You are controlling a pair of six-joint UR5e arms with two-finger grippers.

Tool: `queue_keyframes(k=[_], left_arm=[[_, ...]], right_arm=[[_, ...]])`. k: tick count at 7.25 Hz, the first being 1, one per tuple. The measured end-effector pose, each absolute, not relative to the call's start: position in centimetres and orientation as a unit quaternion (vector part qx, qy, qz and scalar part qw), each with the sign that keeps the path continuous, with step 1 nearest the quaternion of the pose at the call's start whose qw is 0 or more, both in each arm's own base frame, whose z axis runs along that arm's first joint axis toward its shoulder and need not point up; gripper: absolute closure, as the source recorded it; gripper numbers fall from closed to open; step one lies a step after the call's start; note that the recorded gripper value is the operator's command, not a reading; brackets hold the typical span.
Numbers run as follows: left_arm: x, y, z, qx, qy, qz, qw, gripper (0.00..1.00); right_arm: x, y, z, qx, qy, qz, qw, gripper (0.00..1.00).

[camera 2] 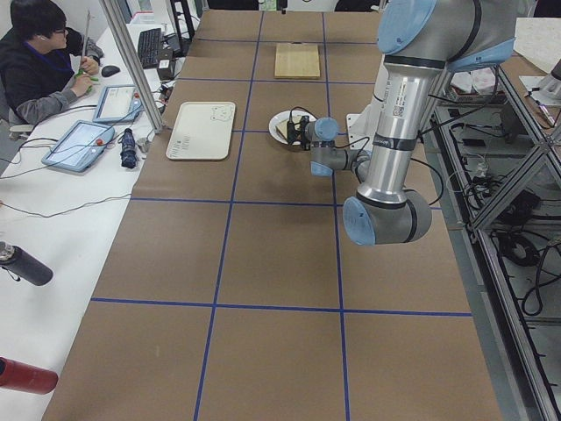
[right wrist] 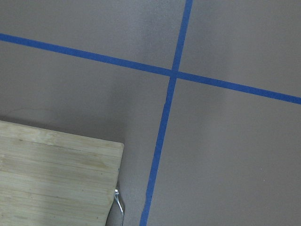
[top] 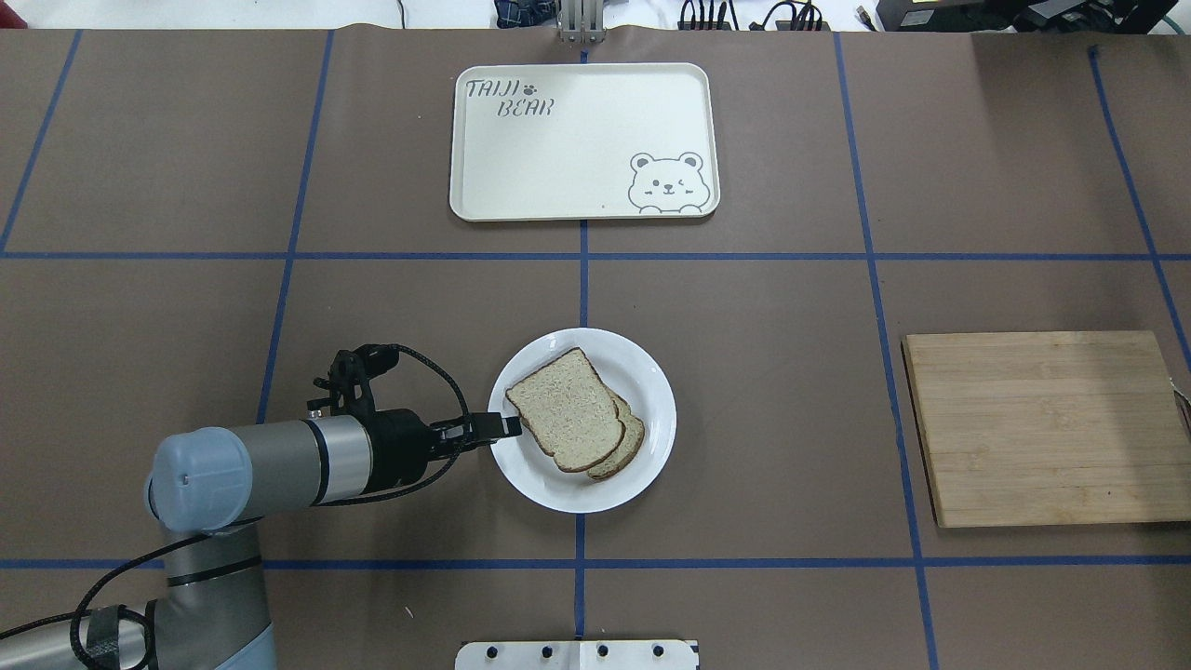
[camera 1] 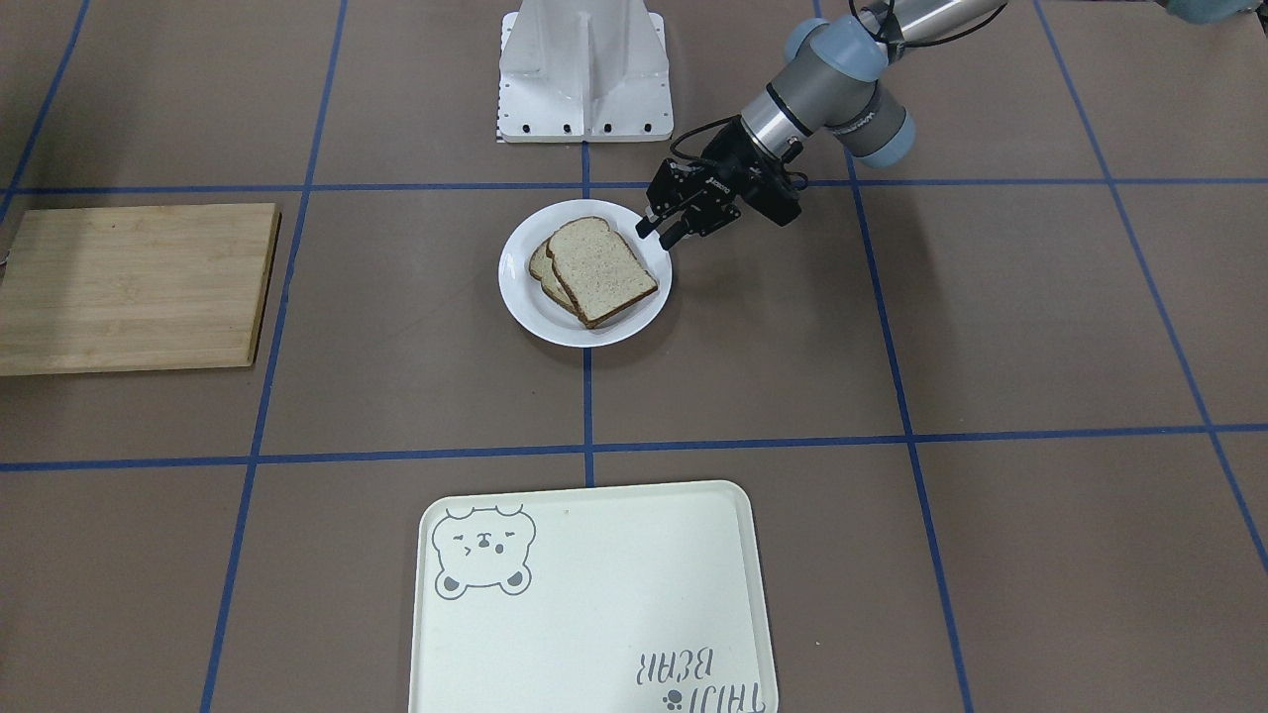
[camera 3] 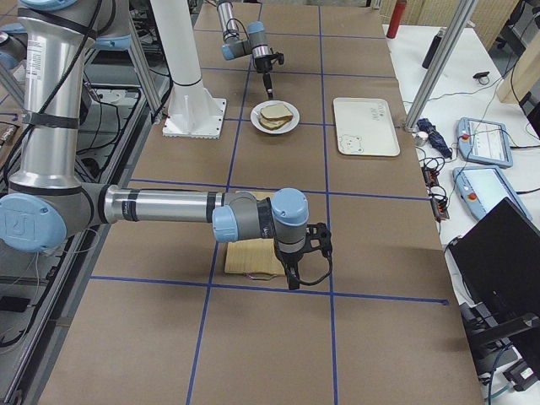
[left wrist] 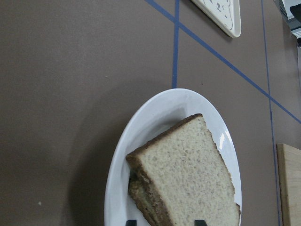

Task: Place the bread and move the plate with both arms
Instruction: 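Reach the left gripper to the plate rim nearest the robot and grip it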

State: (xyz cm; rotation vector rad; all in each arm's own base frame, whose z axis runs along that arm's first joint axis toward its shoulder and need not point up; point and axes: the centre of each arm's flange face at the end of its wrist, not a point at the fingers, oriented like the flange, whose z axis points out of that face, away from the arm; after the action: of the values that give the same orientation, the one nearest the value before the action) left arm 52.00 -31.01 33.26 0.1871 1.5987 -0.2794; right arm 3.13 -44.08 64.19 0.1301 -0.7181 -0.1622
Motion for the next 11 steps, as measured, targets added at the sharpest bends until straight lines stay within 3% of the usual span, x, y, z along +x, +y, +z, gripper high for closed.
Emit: queue_keyframes(k=[4,11], left_arm=[[51.2,-31.0,33.5,0.027,0.759,-0.170,0.628,0.48],[51.2,-31.2,35.9,0.022,0.732,-0.184,0.655,0.46]], right_arm=[[3.1,-44.4,63.9,0.066,-0.351,-0.080,0.931,0.00],[3.1,-44.4,64.2,0.065,-0.351,-0.080,0.931,0.00]])
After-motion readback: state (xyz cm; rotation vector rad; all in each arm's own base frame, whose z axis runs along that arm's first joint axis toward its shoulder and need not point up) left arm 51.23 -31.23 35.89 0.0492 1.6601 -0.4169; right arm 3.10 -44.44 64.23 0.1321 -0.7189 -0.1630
